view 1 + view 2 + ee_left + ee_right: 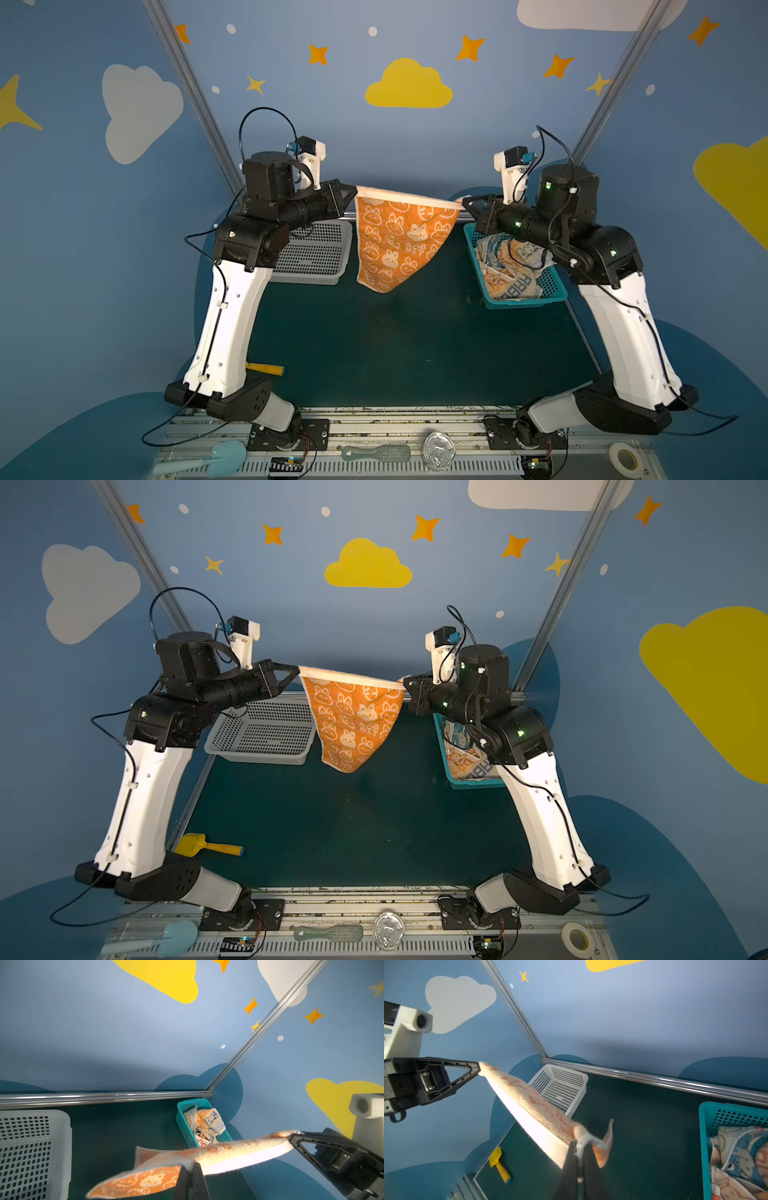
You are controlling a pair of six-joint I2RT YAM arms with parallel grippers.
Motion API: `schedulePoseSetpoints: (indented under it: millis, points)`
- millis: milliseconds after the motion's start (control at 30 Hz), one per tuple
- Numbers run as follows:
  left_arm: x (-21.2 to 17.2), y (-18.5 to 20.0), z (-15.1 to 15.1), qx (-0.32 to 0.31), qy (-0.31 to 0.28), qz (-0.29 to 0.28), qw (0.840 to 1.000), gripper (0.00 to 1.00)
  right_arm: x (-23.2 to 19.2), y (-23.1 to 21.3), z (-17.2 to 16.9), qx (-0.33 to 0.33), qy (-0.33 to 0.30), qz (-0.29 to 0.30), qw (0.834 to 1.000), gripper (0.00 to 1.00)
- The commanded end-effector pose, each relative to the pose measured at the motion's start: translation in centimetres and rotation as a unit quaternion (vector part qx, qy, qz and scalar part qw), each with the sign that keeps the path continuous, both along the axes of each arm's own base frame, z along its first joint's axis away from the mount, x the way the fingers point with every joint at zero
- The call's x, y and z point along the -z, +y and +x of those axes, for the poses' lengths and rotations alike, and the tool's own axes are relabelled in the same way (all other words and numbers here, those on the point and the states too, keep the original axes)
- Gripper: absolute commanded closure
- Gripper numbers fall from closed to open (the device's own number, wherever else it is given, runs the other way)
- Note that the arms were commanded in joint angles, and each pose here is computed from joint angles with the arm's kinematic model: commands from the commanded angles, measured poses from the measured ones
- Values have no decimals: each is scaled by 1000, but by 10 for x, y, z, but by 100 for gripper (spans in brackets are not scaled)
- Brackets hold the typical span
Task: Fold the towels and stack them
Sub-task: 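Lift the orange towel with both grippers and spread it apart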
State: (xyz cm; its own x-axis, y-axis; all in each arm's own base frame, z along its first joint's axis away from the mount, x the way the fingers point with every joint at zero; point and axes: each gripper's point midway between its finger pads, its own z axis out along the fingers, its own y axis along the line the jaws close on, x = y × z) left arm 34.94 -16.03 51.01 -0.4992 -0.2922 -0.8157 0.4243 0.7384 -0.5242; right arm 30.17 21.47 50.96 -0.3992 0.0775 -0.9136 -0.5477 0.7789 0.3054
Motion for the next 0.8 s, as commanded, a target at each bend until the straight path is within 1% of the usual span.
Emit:
schedulePoseSetpoints:
  millis: [0, 100, 167, 233, 300, 400, 500, 567, 633, 767]
  points:
    - [-22, 27, -35, -38, -34, 6, 999, 97, -10, -27, -28, 22, -43, -27, 998, 100]
    - [-37, 27, -68, -22, -50, -23, 998, 97, -17, -35, -51, 9, -66, -20, 998, 100]
    - [-45, 25, -81, -12, -55, -43, 997, 97, -18, -41, -58, 12, -74, -18, 997, 100]
    - [-47, 22, -85, 0, -52, -60, 997, 97, -16, -48, -59, 27, -74, -25, 997, 100]
    - [-40, 14, -78, 16, -31, -72, 997, 97, -11, -50, -55, 36, -66, -33, 997, 100]
    - [-15, 6, -50, 16, 8, -69, 997, 97, 0, -48, -39, 56, -49, -40, 996, 100]
    - [13, 8, -14, -9, 35, -48, 998, 97, 19, -47, -12, 84, -10, -58, 995, 100]
    - [31, 8, 11, -17, 54, -41, 998, 97, 41, -46, 12, 97, 31, -67, 993, 100]
    - [54, 4, 41, -22, 72, -31, 997, 97, 72, -45, 39, 109, 83, -75, 988, 100]
    - [115, -3, 96, -27, 124, -21, 992, 97, 127, -34, 82, 108, 140, -86, 981, 100]
